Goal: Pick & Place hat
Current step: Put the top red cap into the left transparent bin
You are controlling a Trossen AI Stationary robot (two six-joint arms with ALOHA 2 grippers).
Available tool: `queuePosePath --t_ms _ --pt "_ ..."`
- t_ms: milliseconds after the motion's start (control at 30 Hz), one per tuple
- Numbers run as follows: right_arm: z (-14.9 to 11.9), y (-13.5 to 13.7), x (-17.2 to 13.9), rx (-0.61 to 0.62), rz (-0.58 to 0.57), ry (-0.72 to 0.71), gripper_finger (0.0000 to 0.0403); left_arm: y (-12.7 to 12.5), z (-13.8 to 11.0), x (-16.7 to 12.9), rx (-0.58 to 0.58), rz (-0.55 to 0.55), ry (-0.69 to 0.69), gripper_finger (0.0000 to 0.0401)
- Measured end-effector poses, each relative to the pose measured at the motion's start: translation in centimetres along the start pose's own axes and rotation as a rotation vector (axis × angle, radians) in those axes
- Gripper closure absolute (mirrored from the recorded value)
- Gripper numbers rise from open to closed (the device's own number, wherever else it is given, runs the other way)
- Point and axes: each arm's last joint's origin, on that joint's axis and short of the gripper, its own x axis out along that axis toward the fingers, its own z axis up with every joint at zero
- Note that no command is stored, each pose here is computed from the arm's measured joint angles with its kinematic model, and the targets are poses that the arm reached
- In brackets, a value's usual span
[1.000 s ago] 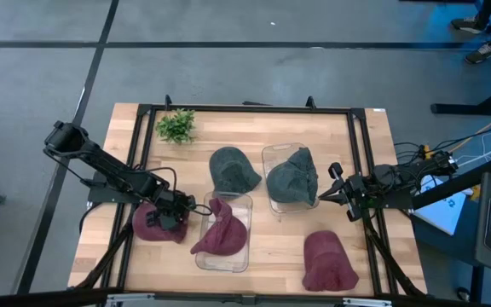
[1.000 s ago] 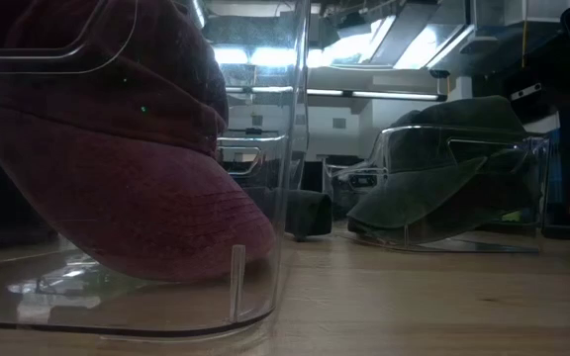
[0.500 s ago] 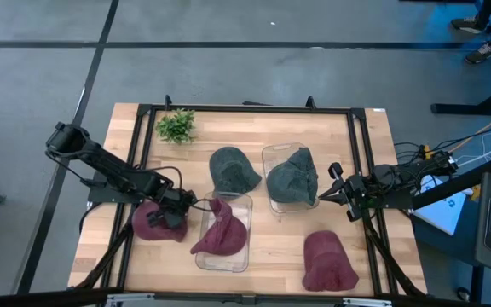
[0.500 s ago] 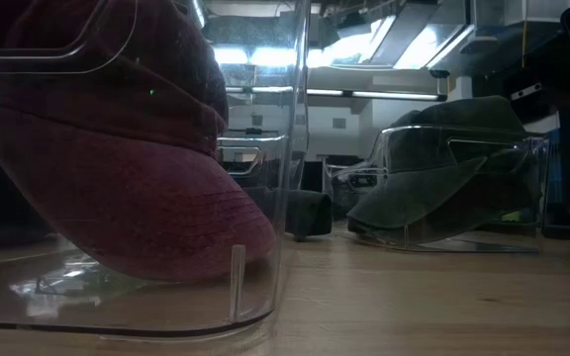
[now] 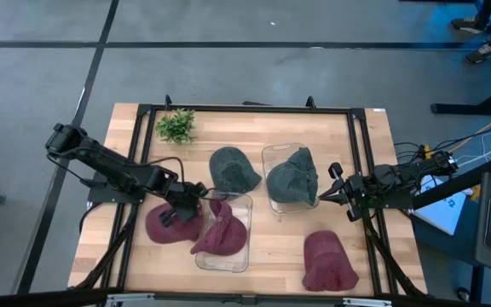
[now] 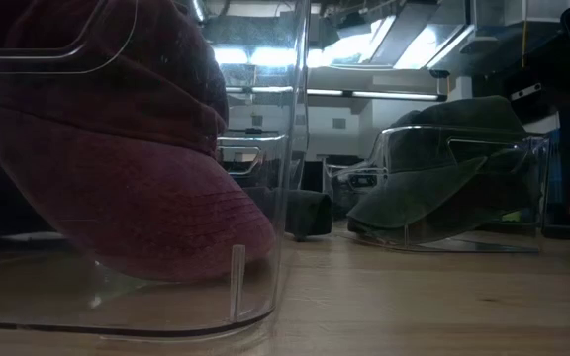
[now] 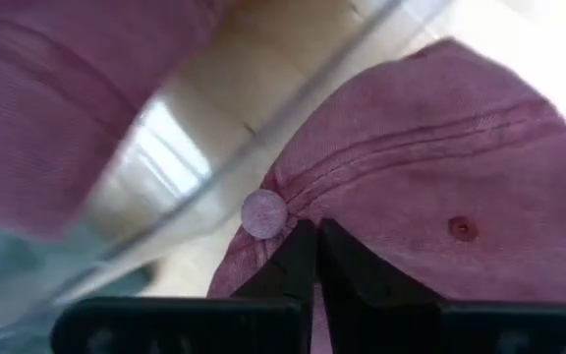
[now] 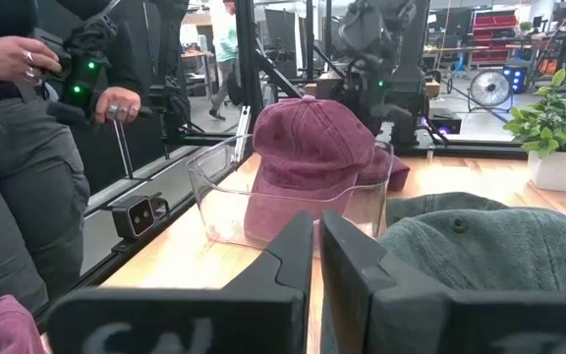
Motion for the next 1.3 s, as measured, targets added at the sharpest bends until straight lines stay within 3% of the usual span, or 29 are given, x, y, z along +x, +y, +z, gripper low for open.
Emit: queuePosePath --t_ms 433,767,967,1100,1200,1300 --pt "0.0 0.0 0.0 0.000 0.000 0.000 0.0377 1.4 3.2 -4.1 -0.136 0.072 -0.070 0.0398" --pt "0.0 0.0 0.0 0.000 0.000 0.000 0.0377 0.9 2.1 -6.3 -0.330 0.087 0.013 0.0398" --pt "0.0 0.0 0.0 0.000 0.000 0.000 0.0377 0.1 0.1 -4.7 -0.635 -0.009 0.075 0.0398" --pt "0.0 0.0 0.0 0.000 0.000 0.000 0.0377 -0.9 -0.8 -3.7 -0.895 -0.166 0.113 0.0398" --pt "0.0 0.0 0.0 0.000 0.000 0.000 0.0377 -1.7 -1.1 -3.2 -0.976 -0.257 0.141 0.0398" --pt "0.0 0.0 0.0 0.000 0.000 0.000 0.0377 -1.9 -1.2 -3.0 -0.981 -0.270 0.147 0.0394"
